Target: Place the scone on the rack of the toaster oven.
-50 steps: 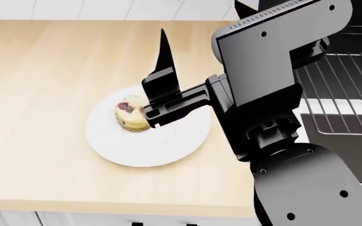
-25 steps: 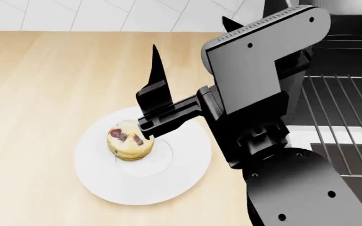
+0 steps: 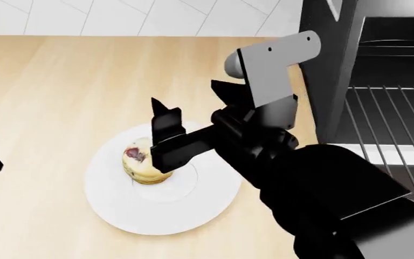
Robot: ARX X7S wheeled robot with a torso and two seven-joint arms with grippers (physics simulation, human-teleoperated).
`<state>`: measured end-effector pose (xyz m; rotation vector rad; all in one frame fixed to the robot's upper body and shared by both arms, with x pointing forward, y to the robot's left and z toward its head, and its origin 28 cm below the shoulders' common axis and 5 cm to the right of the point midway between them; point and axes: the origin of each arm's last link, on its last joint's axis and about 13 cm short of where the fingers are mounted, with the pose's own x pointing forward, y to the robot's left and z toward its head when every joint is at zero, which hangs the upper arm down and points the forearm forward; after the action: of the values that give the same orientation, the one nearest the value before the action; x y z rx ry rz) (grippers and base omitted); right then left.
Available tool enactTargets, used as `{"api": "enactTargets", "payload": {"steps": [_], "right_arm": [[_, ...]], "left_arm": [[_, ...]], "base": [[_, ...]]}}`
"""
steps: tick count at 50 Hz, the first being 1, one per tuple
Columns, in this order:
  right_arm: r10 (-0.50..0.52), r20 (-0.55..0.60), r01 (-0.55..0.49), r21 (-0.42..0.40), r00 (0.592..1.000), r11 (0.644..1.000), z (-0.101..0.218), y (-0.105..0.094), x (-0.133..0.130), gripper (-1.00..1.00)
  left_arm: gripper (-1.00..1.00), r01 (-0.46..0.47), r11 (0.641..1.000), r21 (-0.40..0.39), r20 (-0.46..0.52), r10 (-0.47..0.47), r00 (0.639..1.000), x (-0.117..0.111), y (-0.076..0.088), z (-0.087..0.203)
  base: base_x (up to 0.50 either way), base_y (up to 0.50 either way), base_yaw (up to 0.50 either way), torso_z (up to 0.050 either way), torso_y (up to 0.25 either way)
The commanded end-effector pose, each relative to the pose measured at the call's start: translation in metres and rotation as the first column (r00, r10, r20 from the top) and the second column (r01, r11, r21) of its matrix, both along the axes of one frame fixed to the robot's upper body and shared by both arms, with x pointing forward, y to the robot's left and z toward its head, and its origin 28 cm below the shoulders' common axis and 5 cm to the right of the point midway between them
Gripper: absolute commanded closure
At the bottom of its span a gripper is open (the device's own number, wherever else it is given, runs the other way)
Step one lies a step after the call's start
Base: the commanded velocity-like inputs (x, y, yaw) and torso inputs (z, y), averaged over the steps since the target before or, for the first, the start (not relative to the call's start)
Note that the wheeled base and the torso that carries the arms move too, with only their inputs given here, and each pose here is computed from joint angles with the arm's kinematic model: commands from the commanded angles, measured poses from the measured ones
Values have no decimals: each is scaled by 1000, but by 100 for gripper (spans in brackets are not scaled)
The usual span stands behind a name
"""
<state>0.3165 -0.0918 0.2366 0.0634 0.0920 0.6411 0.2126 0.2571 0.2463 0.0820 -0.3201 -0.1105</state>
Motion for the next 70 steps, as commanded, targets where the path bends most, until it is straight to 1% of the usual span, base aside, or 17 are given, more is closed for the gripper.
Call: {"api": "enactTargets", "payload": {"steps": [1,4,9,11,15,16,18,30,35,43,59,64,70], "right_arm": [[88,-106,-85,35,990,996,-5,0,6,-100],[111,-122,-109,28,986,994,-8,2,5,-100],[117,-133,-116,16,984,993,-8,3,7,-100],[108,-147,-111,-19,983,994,-13,4,10,-100],[130,-168,-136,-21,977,991,-17,6,11,-100],[120,-156,-130,-52,980,990,-19,7,12,-100],[137,-172,-144,-33,976,989,-21,7,12,-100],[157,-200,-170,-46,967,984,-28,13,17,-100],[148,-211,-162,-52,966,985,-30,12,21,-100],[108,-204,-121,-55,973,991,-30,7,25,-100],[131,-245,-154,-74,961,985,-40,13,35,-100],[103,-249,-127,-82,963,989,-42,10,38,-100],[95,-261,-124,-97,961,987,-46,11,42,-100]], "left_arm": [[-100,1,1000,3,-8,-1,1000,1,0,-3],[-100,-1,1000,3,-8,1,1000,1,0,-3],[-100,-2,1000,2,-8,2,1000,1,1,-3],[-100,0,1000,1,-9,0,1000,1,1,-4],[-100,0,1000,2,-11,0,1000,2,0,-4],[-100,-2,1000,3,-11,2,1000,2,0,-4],[-100,-5,1000,1,-11,5,1000,2,1,-4],[-100,-3,1000,1,-17,3,1000,2,1,-6],[-100,-4,1000,0,-21,4,1000,2,1,-7],[-100,-2,1000,-1,-25,2,1000,2,2,-9],[-100,1,1000,-3,-29,-1,1000,2,2,-10],[-100,4,1000,-3,-32,-4,999,3,1,-11],[-100,-3,1000,-7,-39,2,999,3,2,-13]], "base": [[0,0,0,0,0],[0,0,0,0,0],[0,0,0,0,0],[0,0,0,0,0],[0,0,0,0,0],[0,0,0,0,0],[0,0,0,0,0],[0,0,0,0,0],[0,0,0,0,0],[0,0,0,0,2],[0,0,0,0,0],[0,0,0,0,0],[0,0,0,0,0]]}}
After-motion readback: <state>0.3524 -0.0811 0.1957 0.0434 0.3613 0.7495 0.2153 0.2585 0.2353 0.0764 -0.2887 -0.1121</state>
